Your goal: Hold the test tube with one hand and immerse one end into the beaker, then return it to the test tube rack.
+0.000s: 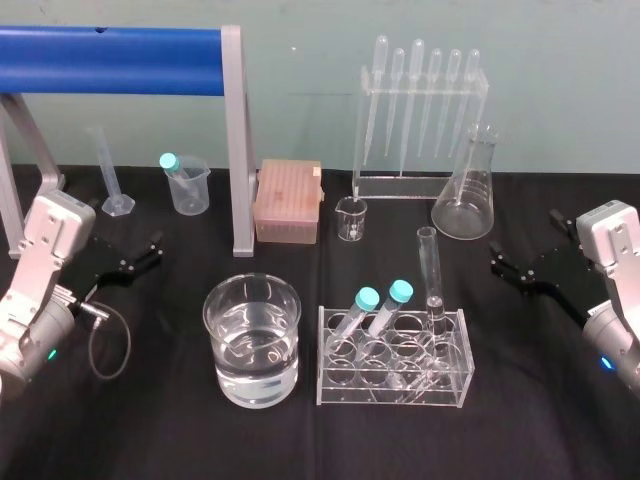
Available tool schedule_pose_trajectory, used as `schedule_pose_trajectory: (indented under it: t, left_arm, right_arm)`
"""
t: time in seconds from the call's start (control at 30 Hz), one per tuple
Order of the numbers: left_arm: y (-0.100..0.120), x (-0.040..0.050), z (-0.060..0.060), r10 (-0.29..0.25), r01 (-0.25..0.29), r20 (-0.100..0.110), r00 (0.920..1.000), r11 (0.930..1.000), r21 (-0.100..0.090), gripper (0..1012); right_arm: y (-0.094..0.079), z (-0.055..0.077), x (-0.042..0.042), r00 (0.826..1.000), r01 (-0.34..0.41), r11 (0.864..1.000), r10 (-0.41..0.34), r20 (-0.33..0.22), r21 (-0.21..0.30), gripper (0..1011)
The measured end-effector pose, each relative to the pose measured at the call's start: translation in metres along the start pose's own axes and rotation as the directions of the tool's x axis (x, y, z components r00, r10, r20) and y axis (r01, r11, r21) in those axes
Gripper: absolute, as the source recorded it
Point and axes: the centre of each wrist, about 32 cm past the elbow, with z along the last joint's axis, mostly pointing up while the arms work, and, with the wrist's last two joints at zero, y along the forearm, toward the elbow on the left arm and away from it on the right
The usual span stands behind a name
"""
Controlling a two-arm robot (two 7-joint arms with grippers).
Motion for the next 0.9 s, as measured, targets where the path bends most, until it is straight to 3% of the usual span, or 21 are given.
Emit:
schedule_pose_trajectory:
  t: [0.9]
  left_arm:
    - [0.0,0.0,0.0,0.0,0.0,0.0,1.0,1.0,0.0,1000]
  right_arm:
    - [0.0,0.0,0.0,1.0,0.0,1.0,0.0,0.0,0.0,1000]
